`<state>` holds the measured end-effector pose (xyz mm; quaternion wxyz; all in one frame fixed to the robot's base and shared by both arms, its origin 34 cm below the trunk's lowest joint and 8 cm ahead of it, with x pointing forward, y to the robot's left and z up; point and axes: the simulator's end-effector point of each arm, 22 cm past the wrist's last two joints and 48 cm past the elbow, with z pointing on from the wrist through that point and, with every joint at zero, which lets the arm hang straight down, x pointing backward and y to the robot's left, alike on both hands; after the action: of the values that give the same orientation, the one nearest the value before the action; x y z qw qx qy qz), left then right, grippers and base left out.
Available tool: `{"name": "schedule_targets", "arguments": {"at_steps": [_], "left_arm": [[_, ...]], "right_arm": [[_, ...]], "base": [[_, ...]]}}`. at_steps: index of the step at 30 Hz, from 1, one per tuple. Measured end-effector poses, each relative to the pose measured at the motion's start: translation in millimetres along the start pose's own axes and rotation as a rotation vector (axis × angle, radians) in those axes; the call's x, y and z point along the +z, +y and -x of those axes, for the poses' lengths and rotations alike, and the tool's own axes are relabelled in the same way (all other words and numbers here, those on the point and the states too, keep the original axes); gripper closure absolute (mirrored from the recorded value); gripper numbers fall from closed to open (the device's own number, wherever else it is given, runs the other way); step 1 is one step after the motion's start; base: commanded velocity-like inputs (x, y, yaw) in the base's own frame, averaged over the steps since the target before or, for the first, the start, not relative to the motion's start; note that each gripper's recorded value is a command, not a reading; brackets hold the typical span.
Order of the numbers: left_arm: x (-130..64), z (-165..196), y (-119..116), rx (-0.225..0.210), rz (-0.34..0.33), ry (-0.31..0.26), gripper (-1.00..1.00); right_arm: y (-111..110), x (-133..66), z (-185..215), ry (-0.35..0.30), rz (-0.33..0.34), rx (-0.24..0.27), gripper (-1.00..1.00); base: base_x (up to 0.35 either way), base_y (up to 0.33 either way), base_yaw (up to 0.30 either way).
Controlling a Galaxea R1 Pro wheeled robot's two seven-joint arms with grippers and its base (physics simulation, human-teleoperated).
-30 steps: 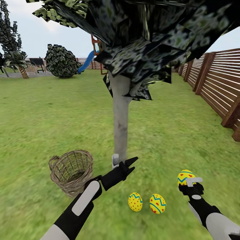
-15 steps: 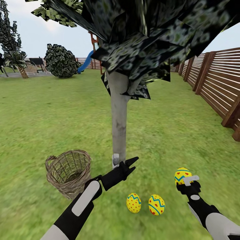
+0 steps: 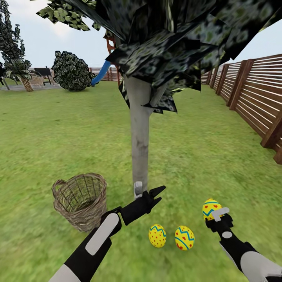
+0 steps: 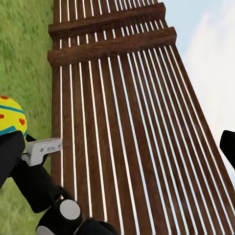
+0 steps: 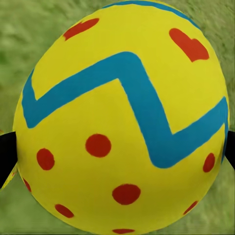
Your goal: Take the three Easter eggs out of the wicker basket on the lawn in the garden, then place them on the lawn next to a single tree (choose any tree) so that all three eggs are next to the same tree and none are left in the basket.
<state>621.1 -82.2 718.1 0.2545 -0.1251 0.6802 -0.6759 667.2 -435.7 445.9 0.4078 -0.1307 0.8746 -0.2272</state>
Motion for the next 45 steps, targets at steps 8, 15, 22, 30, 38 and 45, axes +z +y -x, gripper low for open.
{"name": "schedule_targets", "arguments": {"at_steps": [8,15,22,30,38,45], "left_arm": [[-2.1,-7,8,0.009,-0.016,0.006,-1.00],[-1.8,-22,22,0.013,-0.016,0.028,-1.00],[-3.9,-29,36,0.012,-0.016,0.029,-1.00],[-6.9,-35,52,0.013,-0.018,0.029,-1.00],[-9.9,-41,68,0.013,-0.016,0.029,-1.00],[-10.3,-40,69,0.013,-0.015,0.023,-1.00]], "right_arm": [[15,6.2,-19,0.015,0.011,-0.002,1.00],[22,12.1,-31,0.013,0.011,-0.004,1.00],[36,17.5,-42,0.011,0.022,-0.003,1.00],[55,23.5,-53,0.003,0.047,-0.025,1.00],[68,29.3,-55,-0.018,0.049,-0.019,1.00],[67,29.6,-52,-0.022,0.043,-0.017,1.00]], "base": [[0.000,0.000,0.000],[0.000,0.000,0.000],[0.000,0.000,0.000],[0.000,0.000,0.000],[0.000,0.000,0.079],[0.000,-0.035,0.287]]}}
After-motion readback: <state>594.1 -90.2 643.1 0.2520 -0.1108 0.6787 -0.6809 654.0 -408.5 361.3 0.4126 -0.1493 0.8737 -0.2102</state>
